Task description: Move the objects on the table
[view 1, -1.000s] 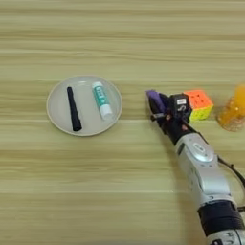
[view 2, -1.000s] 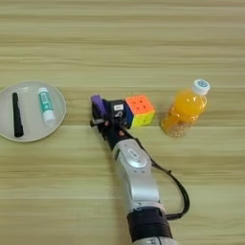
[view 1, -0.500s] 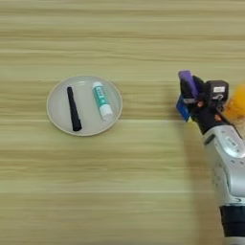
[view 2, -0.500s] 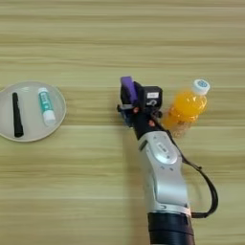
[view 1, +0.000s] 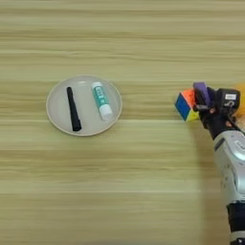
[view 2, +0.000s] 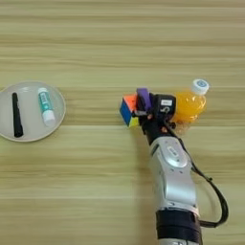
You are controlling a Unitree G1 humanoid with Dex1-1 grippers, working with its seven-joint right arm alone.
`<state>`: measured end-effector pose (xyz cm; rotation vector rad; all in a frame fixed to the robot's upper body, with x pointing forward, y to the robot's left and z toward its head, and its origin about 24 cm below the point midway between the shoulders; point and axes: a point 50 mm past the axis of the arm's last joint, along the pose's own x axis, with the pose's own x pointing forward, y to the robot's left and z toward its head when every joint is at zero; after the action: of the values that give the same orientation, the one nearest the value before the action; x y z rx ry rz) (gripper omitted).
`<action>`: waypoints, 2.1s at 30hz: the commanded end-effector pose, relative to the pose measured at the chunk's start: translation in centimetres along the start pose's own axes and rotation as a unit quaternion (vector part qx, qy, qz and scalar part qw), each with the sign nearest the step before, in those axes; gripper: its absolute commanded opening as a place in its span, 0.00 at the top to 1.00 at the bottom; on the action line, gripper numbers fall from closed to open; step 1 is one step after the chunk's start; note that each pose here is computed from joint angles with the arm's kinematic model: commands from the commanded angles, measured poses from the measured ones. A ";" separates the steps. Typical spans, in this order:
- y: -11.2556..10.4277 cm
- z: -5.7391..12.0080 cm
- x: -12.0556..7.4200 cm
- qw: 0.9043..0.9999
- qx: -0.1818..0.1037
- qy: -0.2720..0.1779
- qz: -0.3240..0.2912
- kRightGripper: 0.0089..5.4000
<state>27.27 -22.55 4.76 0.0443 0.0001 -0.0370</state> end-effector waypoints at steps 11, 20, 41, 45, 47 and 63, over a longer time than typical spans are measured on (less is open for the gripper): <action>1.0 1.6 1.1 0.999 -0.013 -0.036 0.027 0.75; 1.0 1.5 1.1 0.999 -0.017 -0.035 0.027 0.62; 2.4 5.5 0.0 0.981 -0.070 -0.178 0.039 0.17; 3.7 7.0 -1.0 0.971 -0.073 -0.216 0.067 0.07; 4.4 7.6 -1.4 0.967 -0.077 -0.228 0.081 0.03; 14.6 5.5 -0.3 0.949 -0.053 -0.169 0.262 0.01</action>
<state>26.33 -9.47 8.89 -0.0674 -0.2784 0.4581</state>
